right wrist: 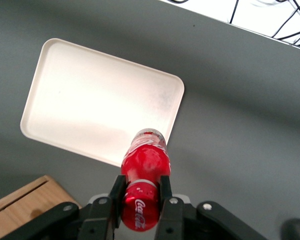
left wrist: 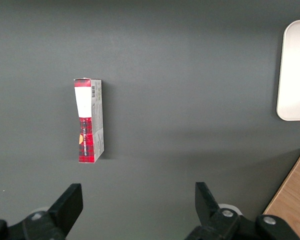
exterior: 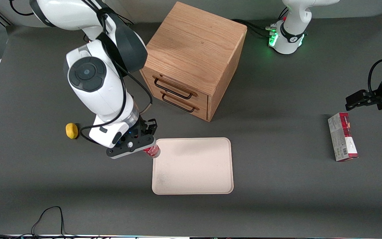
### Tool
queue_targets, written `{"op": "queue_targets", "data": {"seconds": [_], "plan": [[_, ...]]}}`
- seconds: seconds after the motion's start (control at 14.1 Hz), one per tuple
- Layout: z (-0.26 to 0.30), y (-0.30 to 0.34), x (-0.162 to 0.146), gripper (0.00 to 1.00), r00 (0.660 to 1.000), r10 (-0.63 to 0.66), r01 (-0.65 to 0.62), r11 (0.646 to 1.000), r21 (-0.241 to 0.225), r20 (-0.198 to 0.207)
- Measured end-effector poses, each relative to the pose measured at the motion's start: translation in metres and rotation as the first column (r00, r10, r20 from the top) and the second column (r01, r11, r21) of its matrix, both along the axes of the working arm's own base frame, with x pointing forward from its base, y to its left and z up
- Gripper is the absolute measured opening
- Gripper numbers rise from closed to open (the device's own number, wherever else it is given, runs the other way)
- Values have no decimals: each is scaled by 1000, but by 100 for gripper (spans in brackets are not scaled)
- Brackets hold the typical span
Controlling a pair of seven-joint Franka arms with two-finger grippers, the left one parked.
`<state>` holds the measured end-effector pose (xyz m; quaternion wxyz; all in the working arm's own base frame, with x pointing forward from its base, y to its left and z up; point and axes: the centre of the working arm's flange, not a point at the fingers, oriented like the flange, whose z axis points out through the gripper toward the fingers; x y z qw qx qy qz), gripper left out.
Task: Place coke bottle on tray
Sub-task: 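Carry the bottle over the cream tray's corner and lower it, then open the right gripper to release the bottle onto the tray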
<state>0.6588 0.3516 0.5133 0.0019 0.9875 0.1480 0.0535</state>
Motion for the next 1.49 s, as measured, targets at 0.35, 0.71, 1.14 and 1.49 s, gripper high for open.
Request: {"op": "queue_targets", "data": {"seconds": [0.35,0.71,1.14,1.49], "plan": [[-97,8,38,31,1000,-5,5,1000,9,28],[-169,12,52,31,1000,-4,4,1000,7,27],[-181,7,55,31,1000,-12,12,1000,-7,20],[-189,7,55,32,1000,-12,12,1000,-10,13]]}}
